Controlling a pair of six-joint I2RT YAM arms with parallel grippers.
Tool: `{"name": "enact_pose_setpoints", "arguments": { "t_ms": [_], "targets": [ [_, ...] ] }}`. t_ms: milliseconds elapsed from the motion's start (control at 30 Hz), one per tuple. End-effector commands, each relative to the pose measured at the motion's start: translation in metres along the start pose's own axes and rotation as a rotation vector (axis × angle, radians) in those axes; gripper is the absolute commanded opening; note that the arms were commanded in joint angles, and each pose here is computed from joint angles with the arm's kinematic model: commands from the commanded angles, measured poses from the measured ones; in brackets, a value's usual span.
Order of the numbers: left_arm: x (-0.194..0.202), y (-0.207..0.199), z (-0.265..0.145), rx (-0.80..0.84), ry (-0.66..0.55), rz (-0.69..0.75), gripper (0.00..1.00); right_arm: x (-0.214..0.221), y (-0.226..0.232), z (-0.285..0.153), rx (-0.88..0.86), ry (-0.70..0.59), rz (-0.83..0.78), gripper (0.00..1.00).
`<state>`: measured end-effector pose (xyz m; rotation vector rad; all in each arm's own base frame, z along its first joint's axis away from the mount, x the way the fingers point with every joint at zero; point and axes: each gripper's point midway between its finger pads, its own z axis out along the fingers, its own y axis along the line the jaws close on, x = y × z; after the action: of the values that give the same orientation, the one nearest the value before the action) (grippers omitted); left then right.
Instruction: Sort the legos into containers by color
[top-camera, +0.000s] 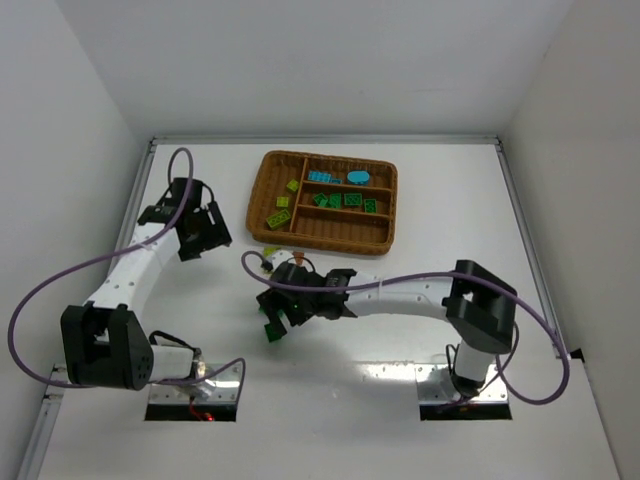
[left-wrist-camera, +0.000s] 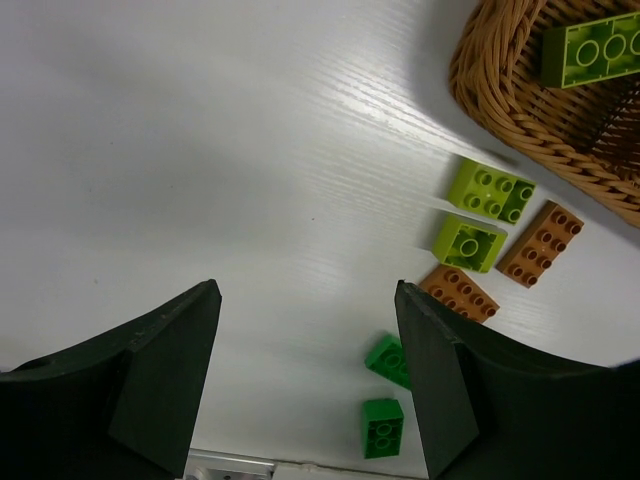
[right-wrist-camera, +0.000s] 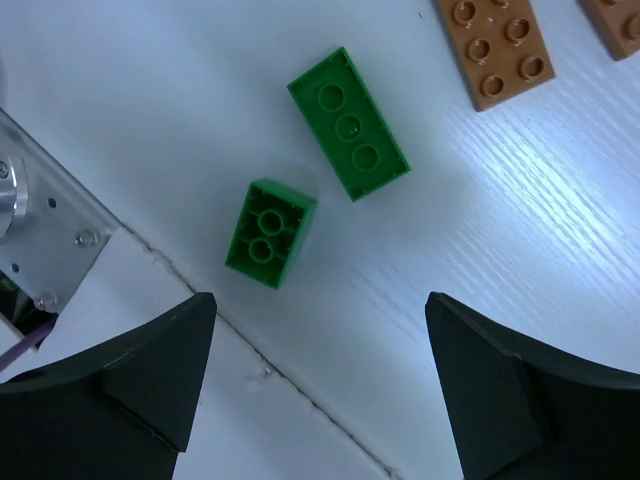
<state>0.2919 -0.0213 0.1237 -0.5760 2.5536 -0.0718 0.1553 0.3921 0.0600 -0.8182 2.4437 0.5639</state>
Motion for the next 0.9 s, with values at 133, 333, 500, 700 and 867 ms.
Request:
{"name": "enact_pose_setpoints", "arguments": {
  "t_ms": [133,333,500,700,867],
  "targets": [
    [-0.018,0.002,-0.016,-0.004,-0.066,-0.033,0.77,-0.008,0.026,0.033,-0.047,-0.028,0.018,0.83],
    [-0.017,0.004,-0.016,-0.012,-0.071,-0.033,0.77,-0.002,0.030,0.056,-0.056,0.017,-0.018,0.73],
    [-0.017,0.004,-0.016,-0.012,-0.071,-0.043,0.77,0.006,0.037,0.064,-0.060,0.035,-0.046,0.65],
    [-0.021,0.002,-0.020,-0.003,-0.087,-0.044,0.77,0.013,0.023,0.070,0.036,0.052,-0.047,0.50],
    [-0.021,0.002,-0.020,-0.003,-0.087,-0.044,0.77,0.013,-0.003,0.054,0.105,0.009,0.025,0.34]
  ]
}}
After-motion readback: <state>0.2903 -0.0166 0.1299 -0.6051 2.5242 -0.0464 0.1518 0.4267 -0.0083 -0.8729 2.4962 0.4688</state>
